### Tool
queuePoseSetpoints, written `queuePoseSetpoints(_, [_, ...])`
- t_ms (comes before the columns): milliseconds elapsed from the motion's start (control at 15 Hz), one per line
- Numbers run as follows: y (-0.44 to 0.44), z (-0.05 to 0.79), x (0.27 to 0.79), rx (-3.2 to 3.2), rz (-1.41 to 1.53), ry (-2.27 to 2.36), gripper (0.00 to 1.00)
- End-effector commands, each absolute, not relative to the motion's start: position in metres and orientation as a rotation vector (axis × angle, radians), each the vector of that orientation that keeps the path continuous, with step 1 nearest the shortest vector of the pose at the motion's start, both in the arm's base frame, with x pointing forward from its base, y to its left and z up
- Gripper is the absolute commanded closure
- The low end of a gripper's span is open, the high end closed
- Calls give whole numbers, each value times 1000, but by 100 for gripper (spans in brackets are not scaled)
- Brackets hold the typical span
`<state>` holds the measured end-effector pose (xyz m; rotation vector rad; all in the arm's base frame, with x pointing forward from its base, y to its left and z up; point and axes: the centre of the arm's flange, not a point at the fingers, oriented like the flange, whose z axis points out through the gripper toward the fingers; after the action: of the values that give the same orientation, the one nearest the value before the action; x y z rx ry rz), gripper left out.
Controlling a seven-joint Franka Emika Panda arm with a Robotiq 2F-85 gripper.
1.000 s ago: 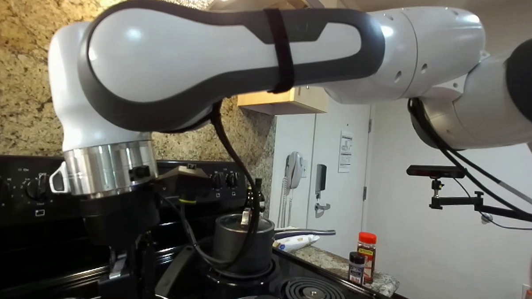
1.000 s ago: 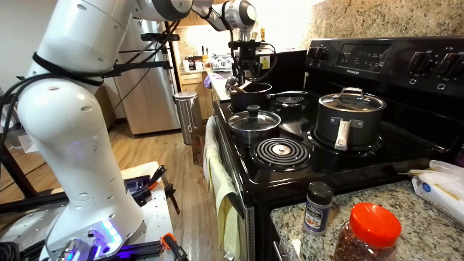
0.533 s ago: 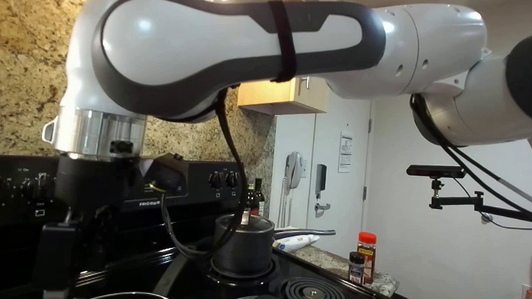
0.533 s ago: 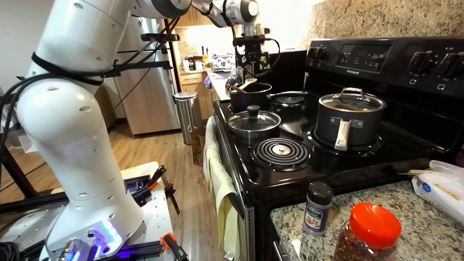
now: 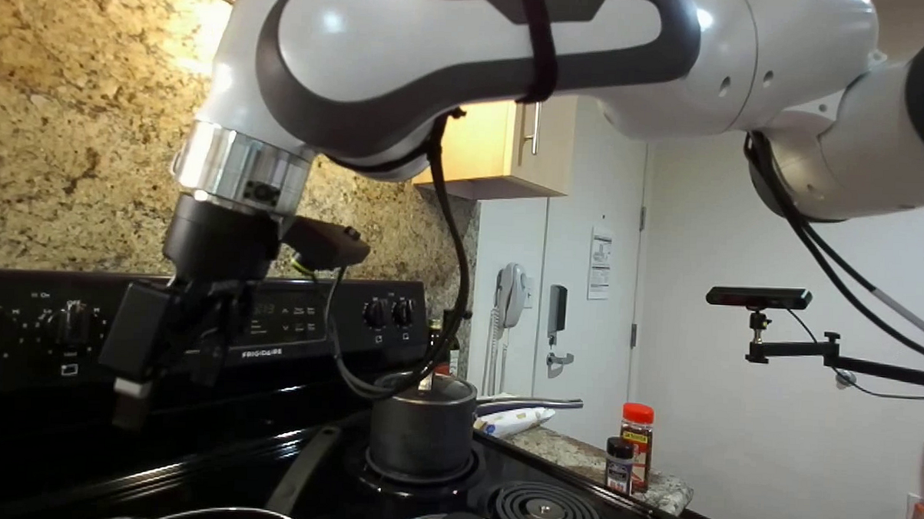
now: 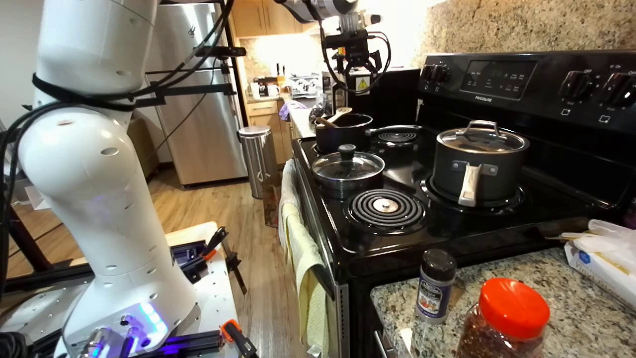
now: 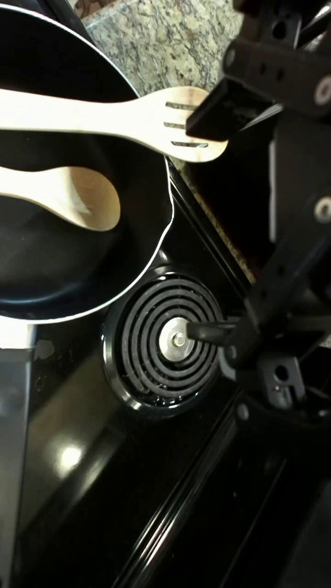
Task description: Remove one wooden spoon from the top of the pot on the left and place it inside the pot
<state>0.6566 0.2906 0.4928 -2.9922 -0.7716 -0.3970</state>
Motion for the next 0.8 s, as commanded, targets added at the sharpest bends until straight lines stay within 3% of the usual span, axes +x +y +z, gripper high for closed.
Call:
queuePoseSetpoints(0, [255, 511, 621, -3013, -421, -657, 0])
queuePoseSetpoints(733, [192, 537, 577, -3085, -371, -388, 0])
